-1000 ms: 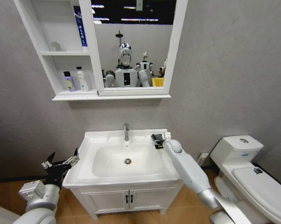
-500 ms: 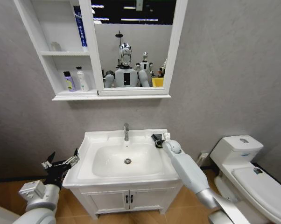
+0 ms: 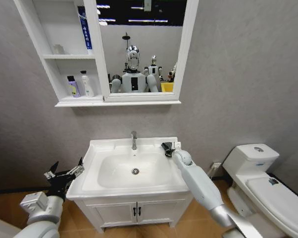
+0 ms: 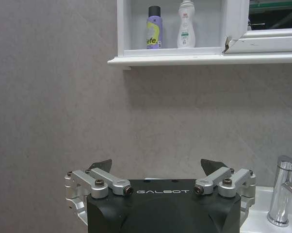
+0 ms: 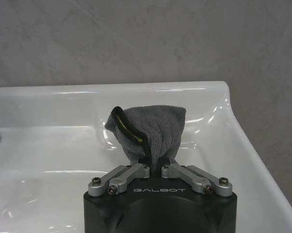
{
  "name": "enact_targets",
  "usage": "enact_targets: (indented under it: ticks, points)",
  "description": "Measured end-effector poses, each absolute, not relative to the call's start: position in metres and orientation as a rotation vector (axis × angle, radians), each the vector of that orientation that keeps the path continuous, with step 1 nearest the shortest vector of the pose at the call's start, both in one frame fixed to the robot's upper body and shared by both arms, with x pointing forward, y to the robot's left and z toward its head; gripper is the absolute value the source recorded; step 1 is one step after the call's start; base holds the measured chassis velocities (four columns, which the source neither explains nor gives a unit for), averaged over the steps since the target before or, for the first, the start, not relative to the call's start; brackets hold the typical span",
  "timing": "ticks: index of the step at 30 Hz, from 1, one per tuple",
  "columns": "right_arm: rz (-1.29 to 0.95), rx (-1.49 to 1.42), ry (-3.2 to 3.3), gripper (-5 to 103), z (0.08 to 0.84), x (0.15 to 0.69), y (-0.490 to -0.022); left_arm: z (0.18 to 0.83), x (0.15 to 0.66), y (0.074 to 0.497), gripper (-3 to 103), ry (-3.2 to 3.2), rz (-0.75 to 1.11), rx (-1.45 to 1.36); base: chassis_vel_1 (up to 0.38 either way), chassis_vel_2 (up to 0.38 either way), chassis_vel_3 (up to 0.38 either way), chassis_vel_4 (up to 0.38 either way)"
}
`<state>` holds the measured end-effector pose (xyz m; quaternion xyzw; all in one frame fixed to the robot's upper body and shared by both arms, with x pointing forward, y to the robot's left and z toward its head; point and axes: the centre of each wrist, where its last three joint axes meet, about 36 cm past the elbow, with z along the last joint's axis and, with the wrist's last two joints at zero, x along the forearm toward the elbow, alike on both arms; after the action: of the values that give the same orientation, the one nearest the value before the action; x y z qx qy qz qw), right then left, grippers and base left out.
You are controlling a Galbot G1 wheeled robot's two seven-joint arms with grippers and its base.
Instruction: Move facial cleanser and shampoo from washbasin to cabinet, then wipe washbasin with towel.
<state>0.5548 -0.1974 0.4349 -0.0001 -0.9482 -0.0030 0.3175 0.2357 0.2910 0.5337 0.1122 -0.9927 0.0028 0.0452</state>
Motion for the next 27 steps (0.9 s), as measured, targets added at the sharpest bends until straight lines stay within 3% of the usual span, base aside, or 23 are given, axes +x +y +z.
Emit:
enact_targets:
  ticks: [12, 27]
  points:
    - [-0.046, 0.056, -2.418, 5, 0.426, 0.476, -0.14, 0.534, 0.236, 0.291, 100, -3.032, 0.009, 0.343, 0.0, 0.0, 0.0, 0.0]
    - [0.028, -0.041, -2.354, 5, 0.382, 0.475, -0.139, 0.534, 0.236, 0.291, 100, -3.032, 0.009, 0.343, 0.0, 0.0, 0.0, 0.0]
